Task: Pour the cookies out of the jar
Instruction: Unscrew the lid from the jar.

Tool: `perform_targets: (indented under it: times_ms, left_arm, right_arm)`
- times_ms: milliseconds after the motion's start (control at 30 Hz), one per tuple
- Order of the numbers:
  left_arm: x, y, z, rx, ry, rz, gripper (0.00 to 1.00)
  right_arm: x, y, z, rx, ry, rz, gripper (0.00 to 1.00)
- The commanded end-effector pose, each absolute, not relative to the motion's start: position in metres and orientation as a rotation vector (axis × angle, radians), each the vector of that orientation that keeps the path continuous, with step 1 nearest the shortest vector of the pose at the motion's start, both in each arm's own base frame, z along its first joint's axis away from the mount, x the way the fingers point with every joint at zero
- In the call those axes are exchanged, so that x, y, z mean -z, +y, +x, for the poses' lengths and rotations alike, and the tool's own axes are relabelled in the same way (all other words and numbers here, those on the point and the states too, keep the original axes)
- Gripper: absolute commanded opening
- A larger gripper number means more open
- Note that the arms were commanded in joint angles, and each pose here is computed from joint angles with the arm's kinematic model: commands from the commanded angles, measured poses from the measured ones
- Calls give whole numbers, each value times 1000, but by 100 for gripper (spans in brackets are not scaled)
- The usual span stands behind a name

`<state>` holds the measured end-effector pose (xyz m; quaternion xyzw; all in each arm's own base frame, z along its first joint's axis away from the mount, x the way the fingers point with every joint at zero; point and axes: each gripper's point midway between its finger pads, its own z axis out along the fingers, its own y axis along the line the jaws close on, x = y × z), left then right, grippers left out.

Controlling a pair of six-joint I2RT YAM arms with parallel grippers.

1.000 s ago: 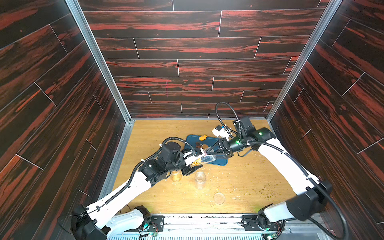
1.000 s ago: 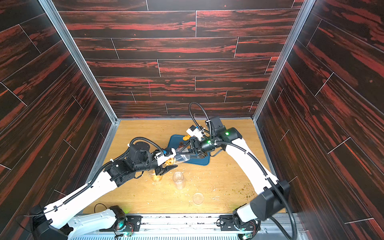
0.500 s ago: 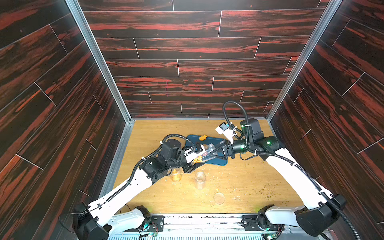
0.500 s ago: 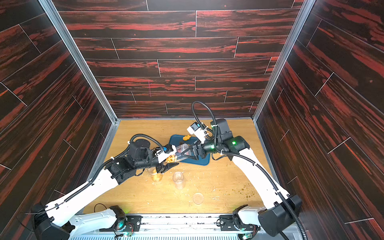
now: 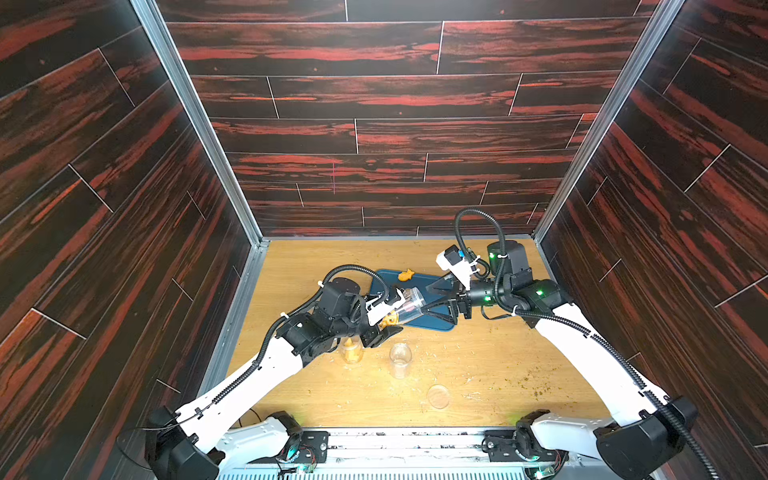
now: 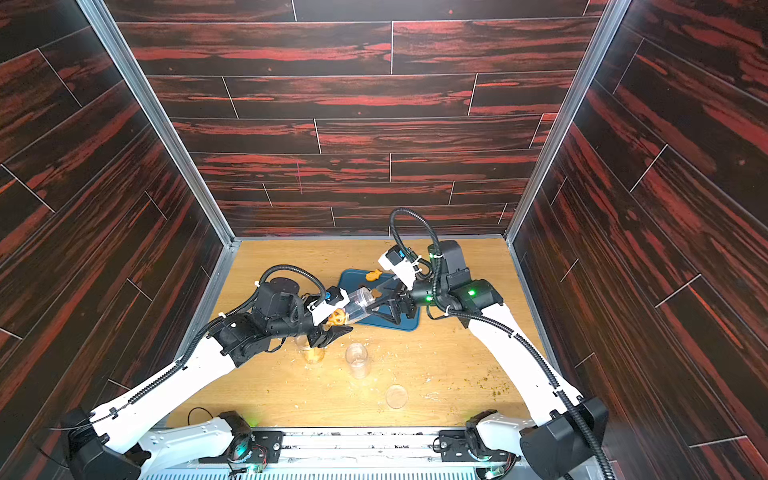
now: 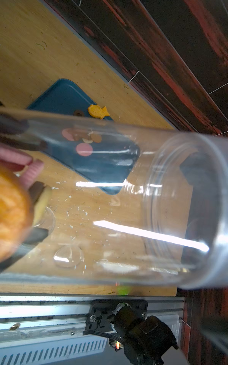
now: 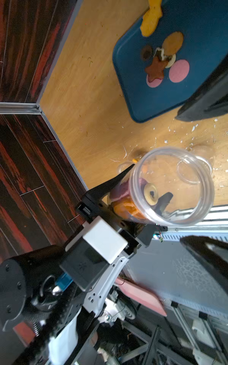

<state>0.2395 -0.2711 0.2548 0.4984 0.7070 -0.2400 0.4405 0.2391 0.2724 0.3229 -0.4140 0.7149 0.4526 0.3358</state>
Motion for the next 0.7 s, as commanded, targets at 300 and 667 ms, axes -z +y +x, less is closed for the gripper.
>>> perform_targets:
  times_ms: [300,667]
  left_arm:
    - [-281,-270,248,540,1679,1216,23]
    - [-283,-270,251,513,1665,1237,24]
  right_arm:
    - [-378,236,283,-1749,2179,-231,99]
    - [-332,244,243,-1659,2663,-116,89]
